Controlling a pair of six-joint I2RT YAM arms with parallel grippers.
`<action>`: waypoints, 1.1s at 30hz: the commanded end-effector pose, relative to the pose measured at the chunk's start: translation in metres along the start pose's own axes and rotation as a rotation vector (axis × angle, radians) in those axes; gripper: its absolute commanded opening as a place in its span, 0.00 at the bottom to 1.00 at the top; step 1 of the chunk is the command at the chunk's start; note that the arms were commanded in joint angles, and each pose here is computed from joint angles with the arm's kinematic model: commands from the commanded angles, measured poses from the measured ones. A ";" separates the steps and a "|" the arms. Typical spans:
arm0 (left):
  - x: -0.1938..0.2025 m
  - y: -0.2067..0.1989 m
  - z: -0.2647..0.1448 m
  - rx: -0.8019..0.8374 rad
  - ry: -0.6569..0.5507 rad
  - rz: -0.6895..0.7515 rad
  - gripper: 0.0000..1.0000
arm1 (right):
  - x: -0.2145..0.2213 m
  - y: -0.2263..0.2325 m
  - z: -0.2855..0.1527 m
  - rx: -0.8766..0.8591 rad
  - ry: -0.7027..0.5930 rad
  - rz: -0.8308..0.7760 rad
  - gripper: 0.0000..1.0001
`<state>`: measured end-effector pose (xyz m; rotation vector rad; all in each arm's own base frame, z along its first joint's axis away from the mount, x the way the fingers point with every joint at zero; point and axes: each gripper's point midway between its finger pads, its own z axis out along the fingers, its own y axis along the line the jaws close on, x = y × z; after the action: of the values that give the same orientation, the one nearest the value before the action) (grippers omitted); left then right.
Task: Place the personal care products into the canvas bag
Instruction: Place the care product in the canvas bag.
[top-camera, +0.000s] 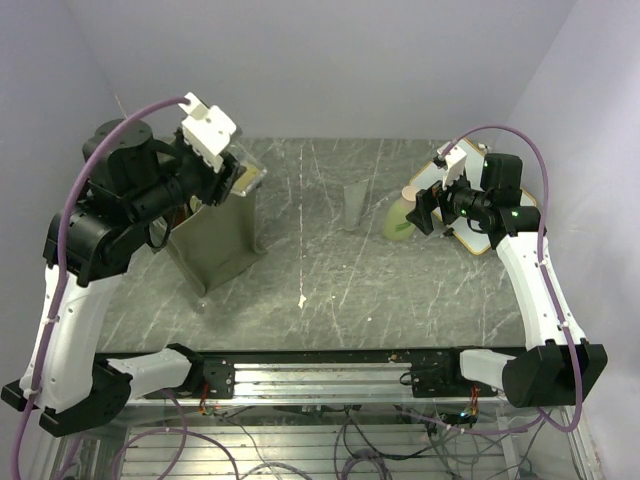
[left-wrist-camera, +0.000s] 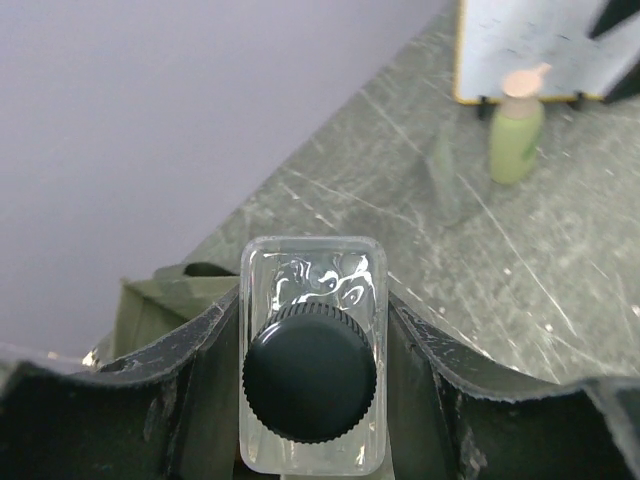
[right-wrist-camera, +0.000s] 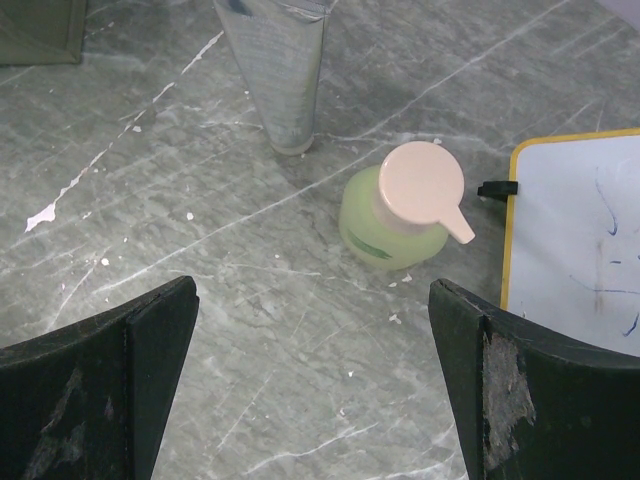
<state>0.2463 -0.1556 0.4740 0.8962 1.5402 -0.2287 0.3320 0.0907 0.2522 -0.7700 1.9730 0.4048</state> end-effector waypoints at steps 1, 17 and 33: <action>-0.072 0.071 -0.039 -0.326 -0.256 -0.078 0.07 | -0.006 -0.003 0.000 0.004 -0.019 0.002 1.00; -0.024 0.132 -0.059 -0.716 -0.186 -0.349 0.07 | -0.007 -0.001 -0.001 -0.001 -0.031 -0.007 1.00; 0.039 0.150 -0.071 -0.963 -0.097 -0.544 0.07 | -0.005 0.000 0.000 -0.004 -0.033 -0.011 1.00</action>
<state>0.3037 -0.0175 0.4461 -0.0914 1.7710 0.1174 0.3328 0.0925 0.2513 -0.7753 1.9666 0.4155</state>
